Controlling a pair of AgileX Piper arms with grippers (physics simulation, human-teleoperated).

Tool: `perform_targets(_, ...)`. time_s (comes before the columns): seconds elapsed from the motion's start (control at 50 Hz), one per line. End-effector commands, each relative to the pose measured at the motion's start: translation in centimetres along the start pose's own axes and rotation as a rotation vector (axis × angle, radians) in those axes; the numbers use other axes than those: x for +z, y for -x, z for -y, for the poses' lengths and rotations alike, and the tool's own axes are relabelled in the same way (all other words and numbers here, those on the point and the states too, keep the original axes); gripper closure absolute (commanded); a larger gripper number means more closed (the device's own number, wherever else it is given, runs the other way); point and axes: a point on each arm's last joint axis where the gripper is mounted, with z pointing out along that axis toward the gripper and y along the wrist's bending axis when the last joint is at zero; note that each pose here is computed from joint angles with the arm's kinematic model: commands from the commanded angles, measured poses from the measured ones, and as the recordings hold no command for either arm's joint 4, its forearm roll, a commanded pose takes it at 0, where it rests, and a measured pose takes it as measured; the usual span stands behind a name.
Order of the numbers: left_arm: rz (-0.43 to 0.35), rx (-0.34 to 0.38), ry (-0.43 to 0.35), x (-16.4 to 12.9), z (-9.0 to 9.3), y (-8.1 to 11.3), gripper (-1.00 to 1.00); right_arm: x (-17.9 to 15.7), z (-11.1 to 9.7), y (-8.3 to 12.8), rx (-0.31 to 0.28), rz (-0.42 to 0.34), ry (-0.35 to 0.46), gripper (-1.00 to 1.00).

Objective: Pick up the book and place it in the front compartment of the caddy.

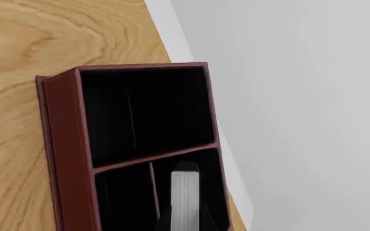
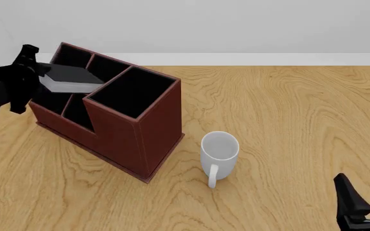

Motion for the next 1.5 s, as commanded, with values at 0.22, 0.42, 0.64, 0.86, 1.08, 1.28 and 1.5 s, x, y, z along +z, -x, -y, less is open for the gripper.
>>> perform_targets(0.22, -0.027, 0.01, -0.033, 2.3, 1.5, -0.7, 1.0, 0.0, 0.0, 0.0, -0.011, 0.003, 0.003, -1.0)
perform_targets(0.42, -0.051, 0.043, -0.025, 3.6, 1.8, -1.4, 1.0, 0.0, 0.0, 0.0, -0.012, 0.005, 0.002, -1.0)
perform_targets(0.64, -0.067, 0.085, 0.0, 5.3, 1.5, -1.8, 1.0, 0.0, 0.0, 0.1, -0.012, 0.008, 0.002, -1.0)
perform_targets(0.86, -0.076, 0.116, 0.032, 6.8, 0.5, -2.1, 1.0, 0.0, 0.0, 0.1, -0.014, 0.009, 0.003, -1.0)
perform_targets(1.08, -0.097, 0.144, 0.037, 8.4, 0.4, -2.9, 1.0, 0.0, 0.0, 0.1, -0.017, 0.011, 0.004, -1.0)
perform_targets(1.28, -0.108, 0.171, 0.042, 9.4, 0.5, -3.2, 1.0, 0.0, 0.0, 0.1, -0.017, 0.012, 0.003, -1.0)
perform_targets(1.5, -0.143, 0.185, 0.04, 10.4, 0.6, -4.9, 1.0, 0.0, 0.0, 0.1, -0.02, 0.014, 0.004, -1.0)
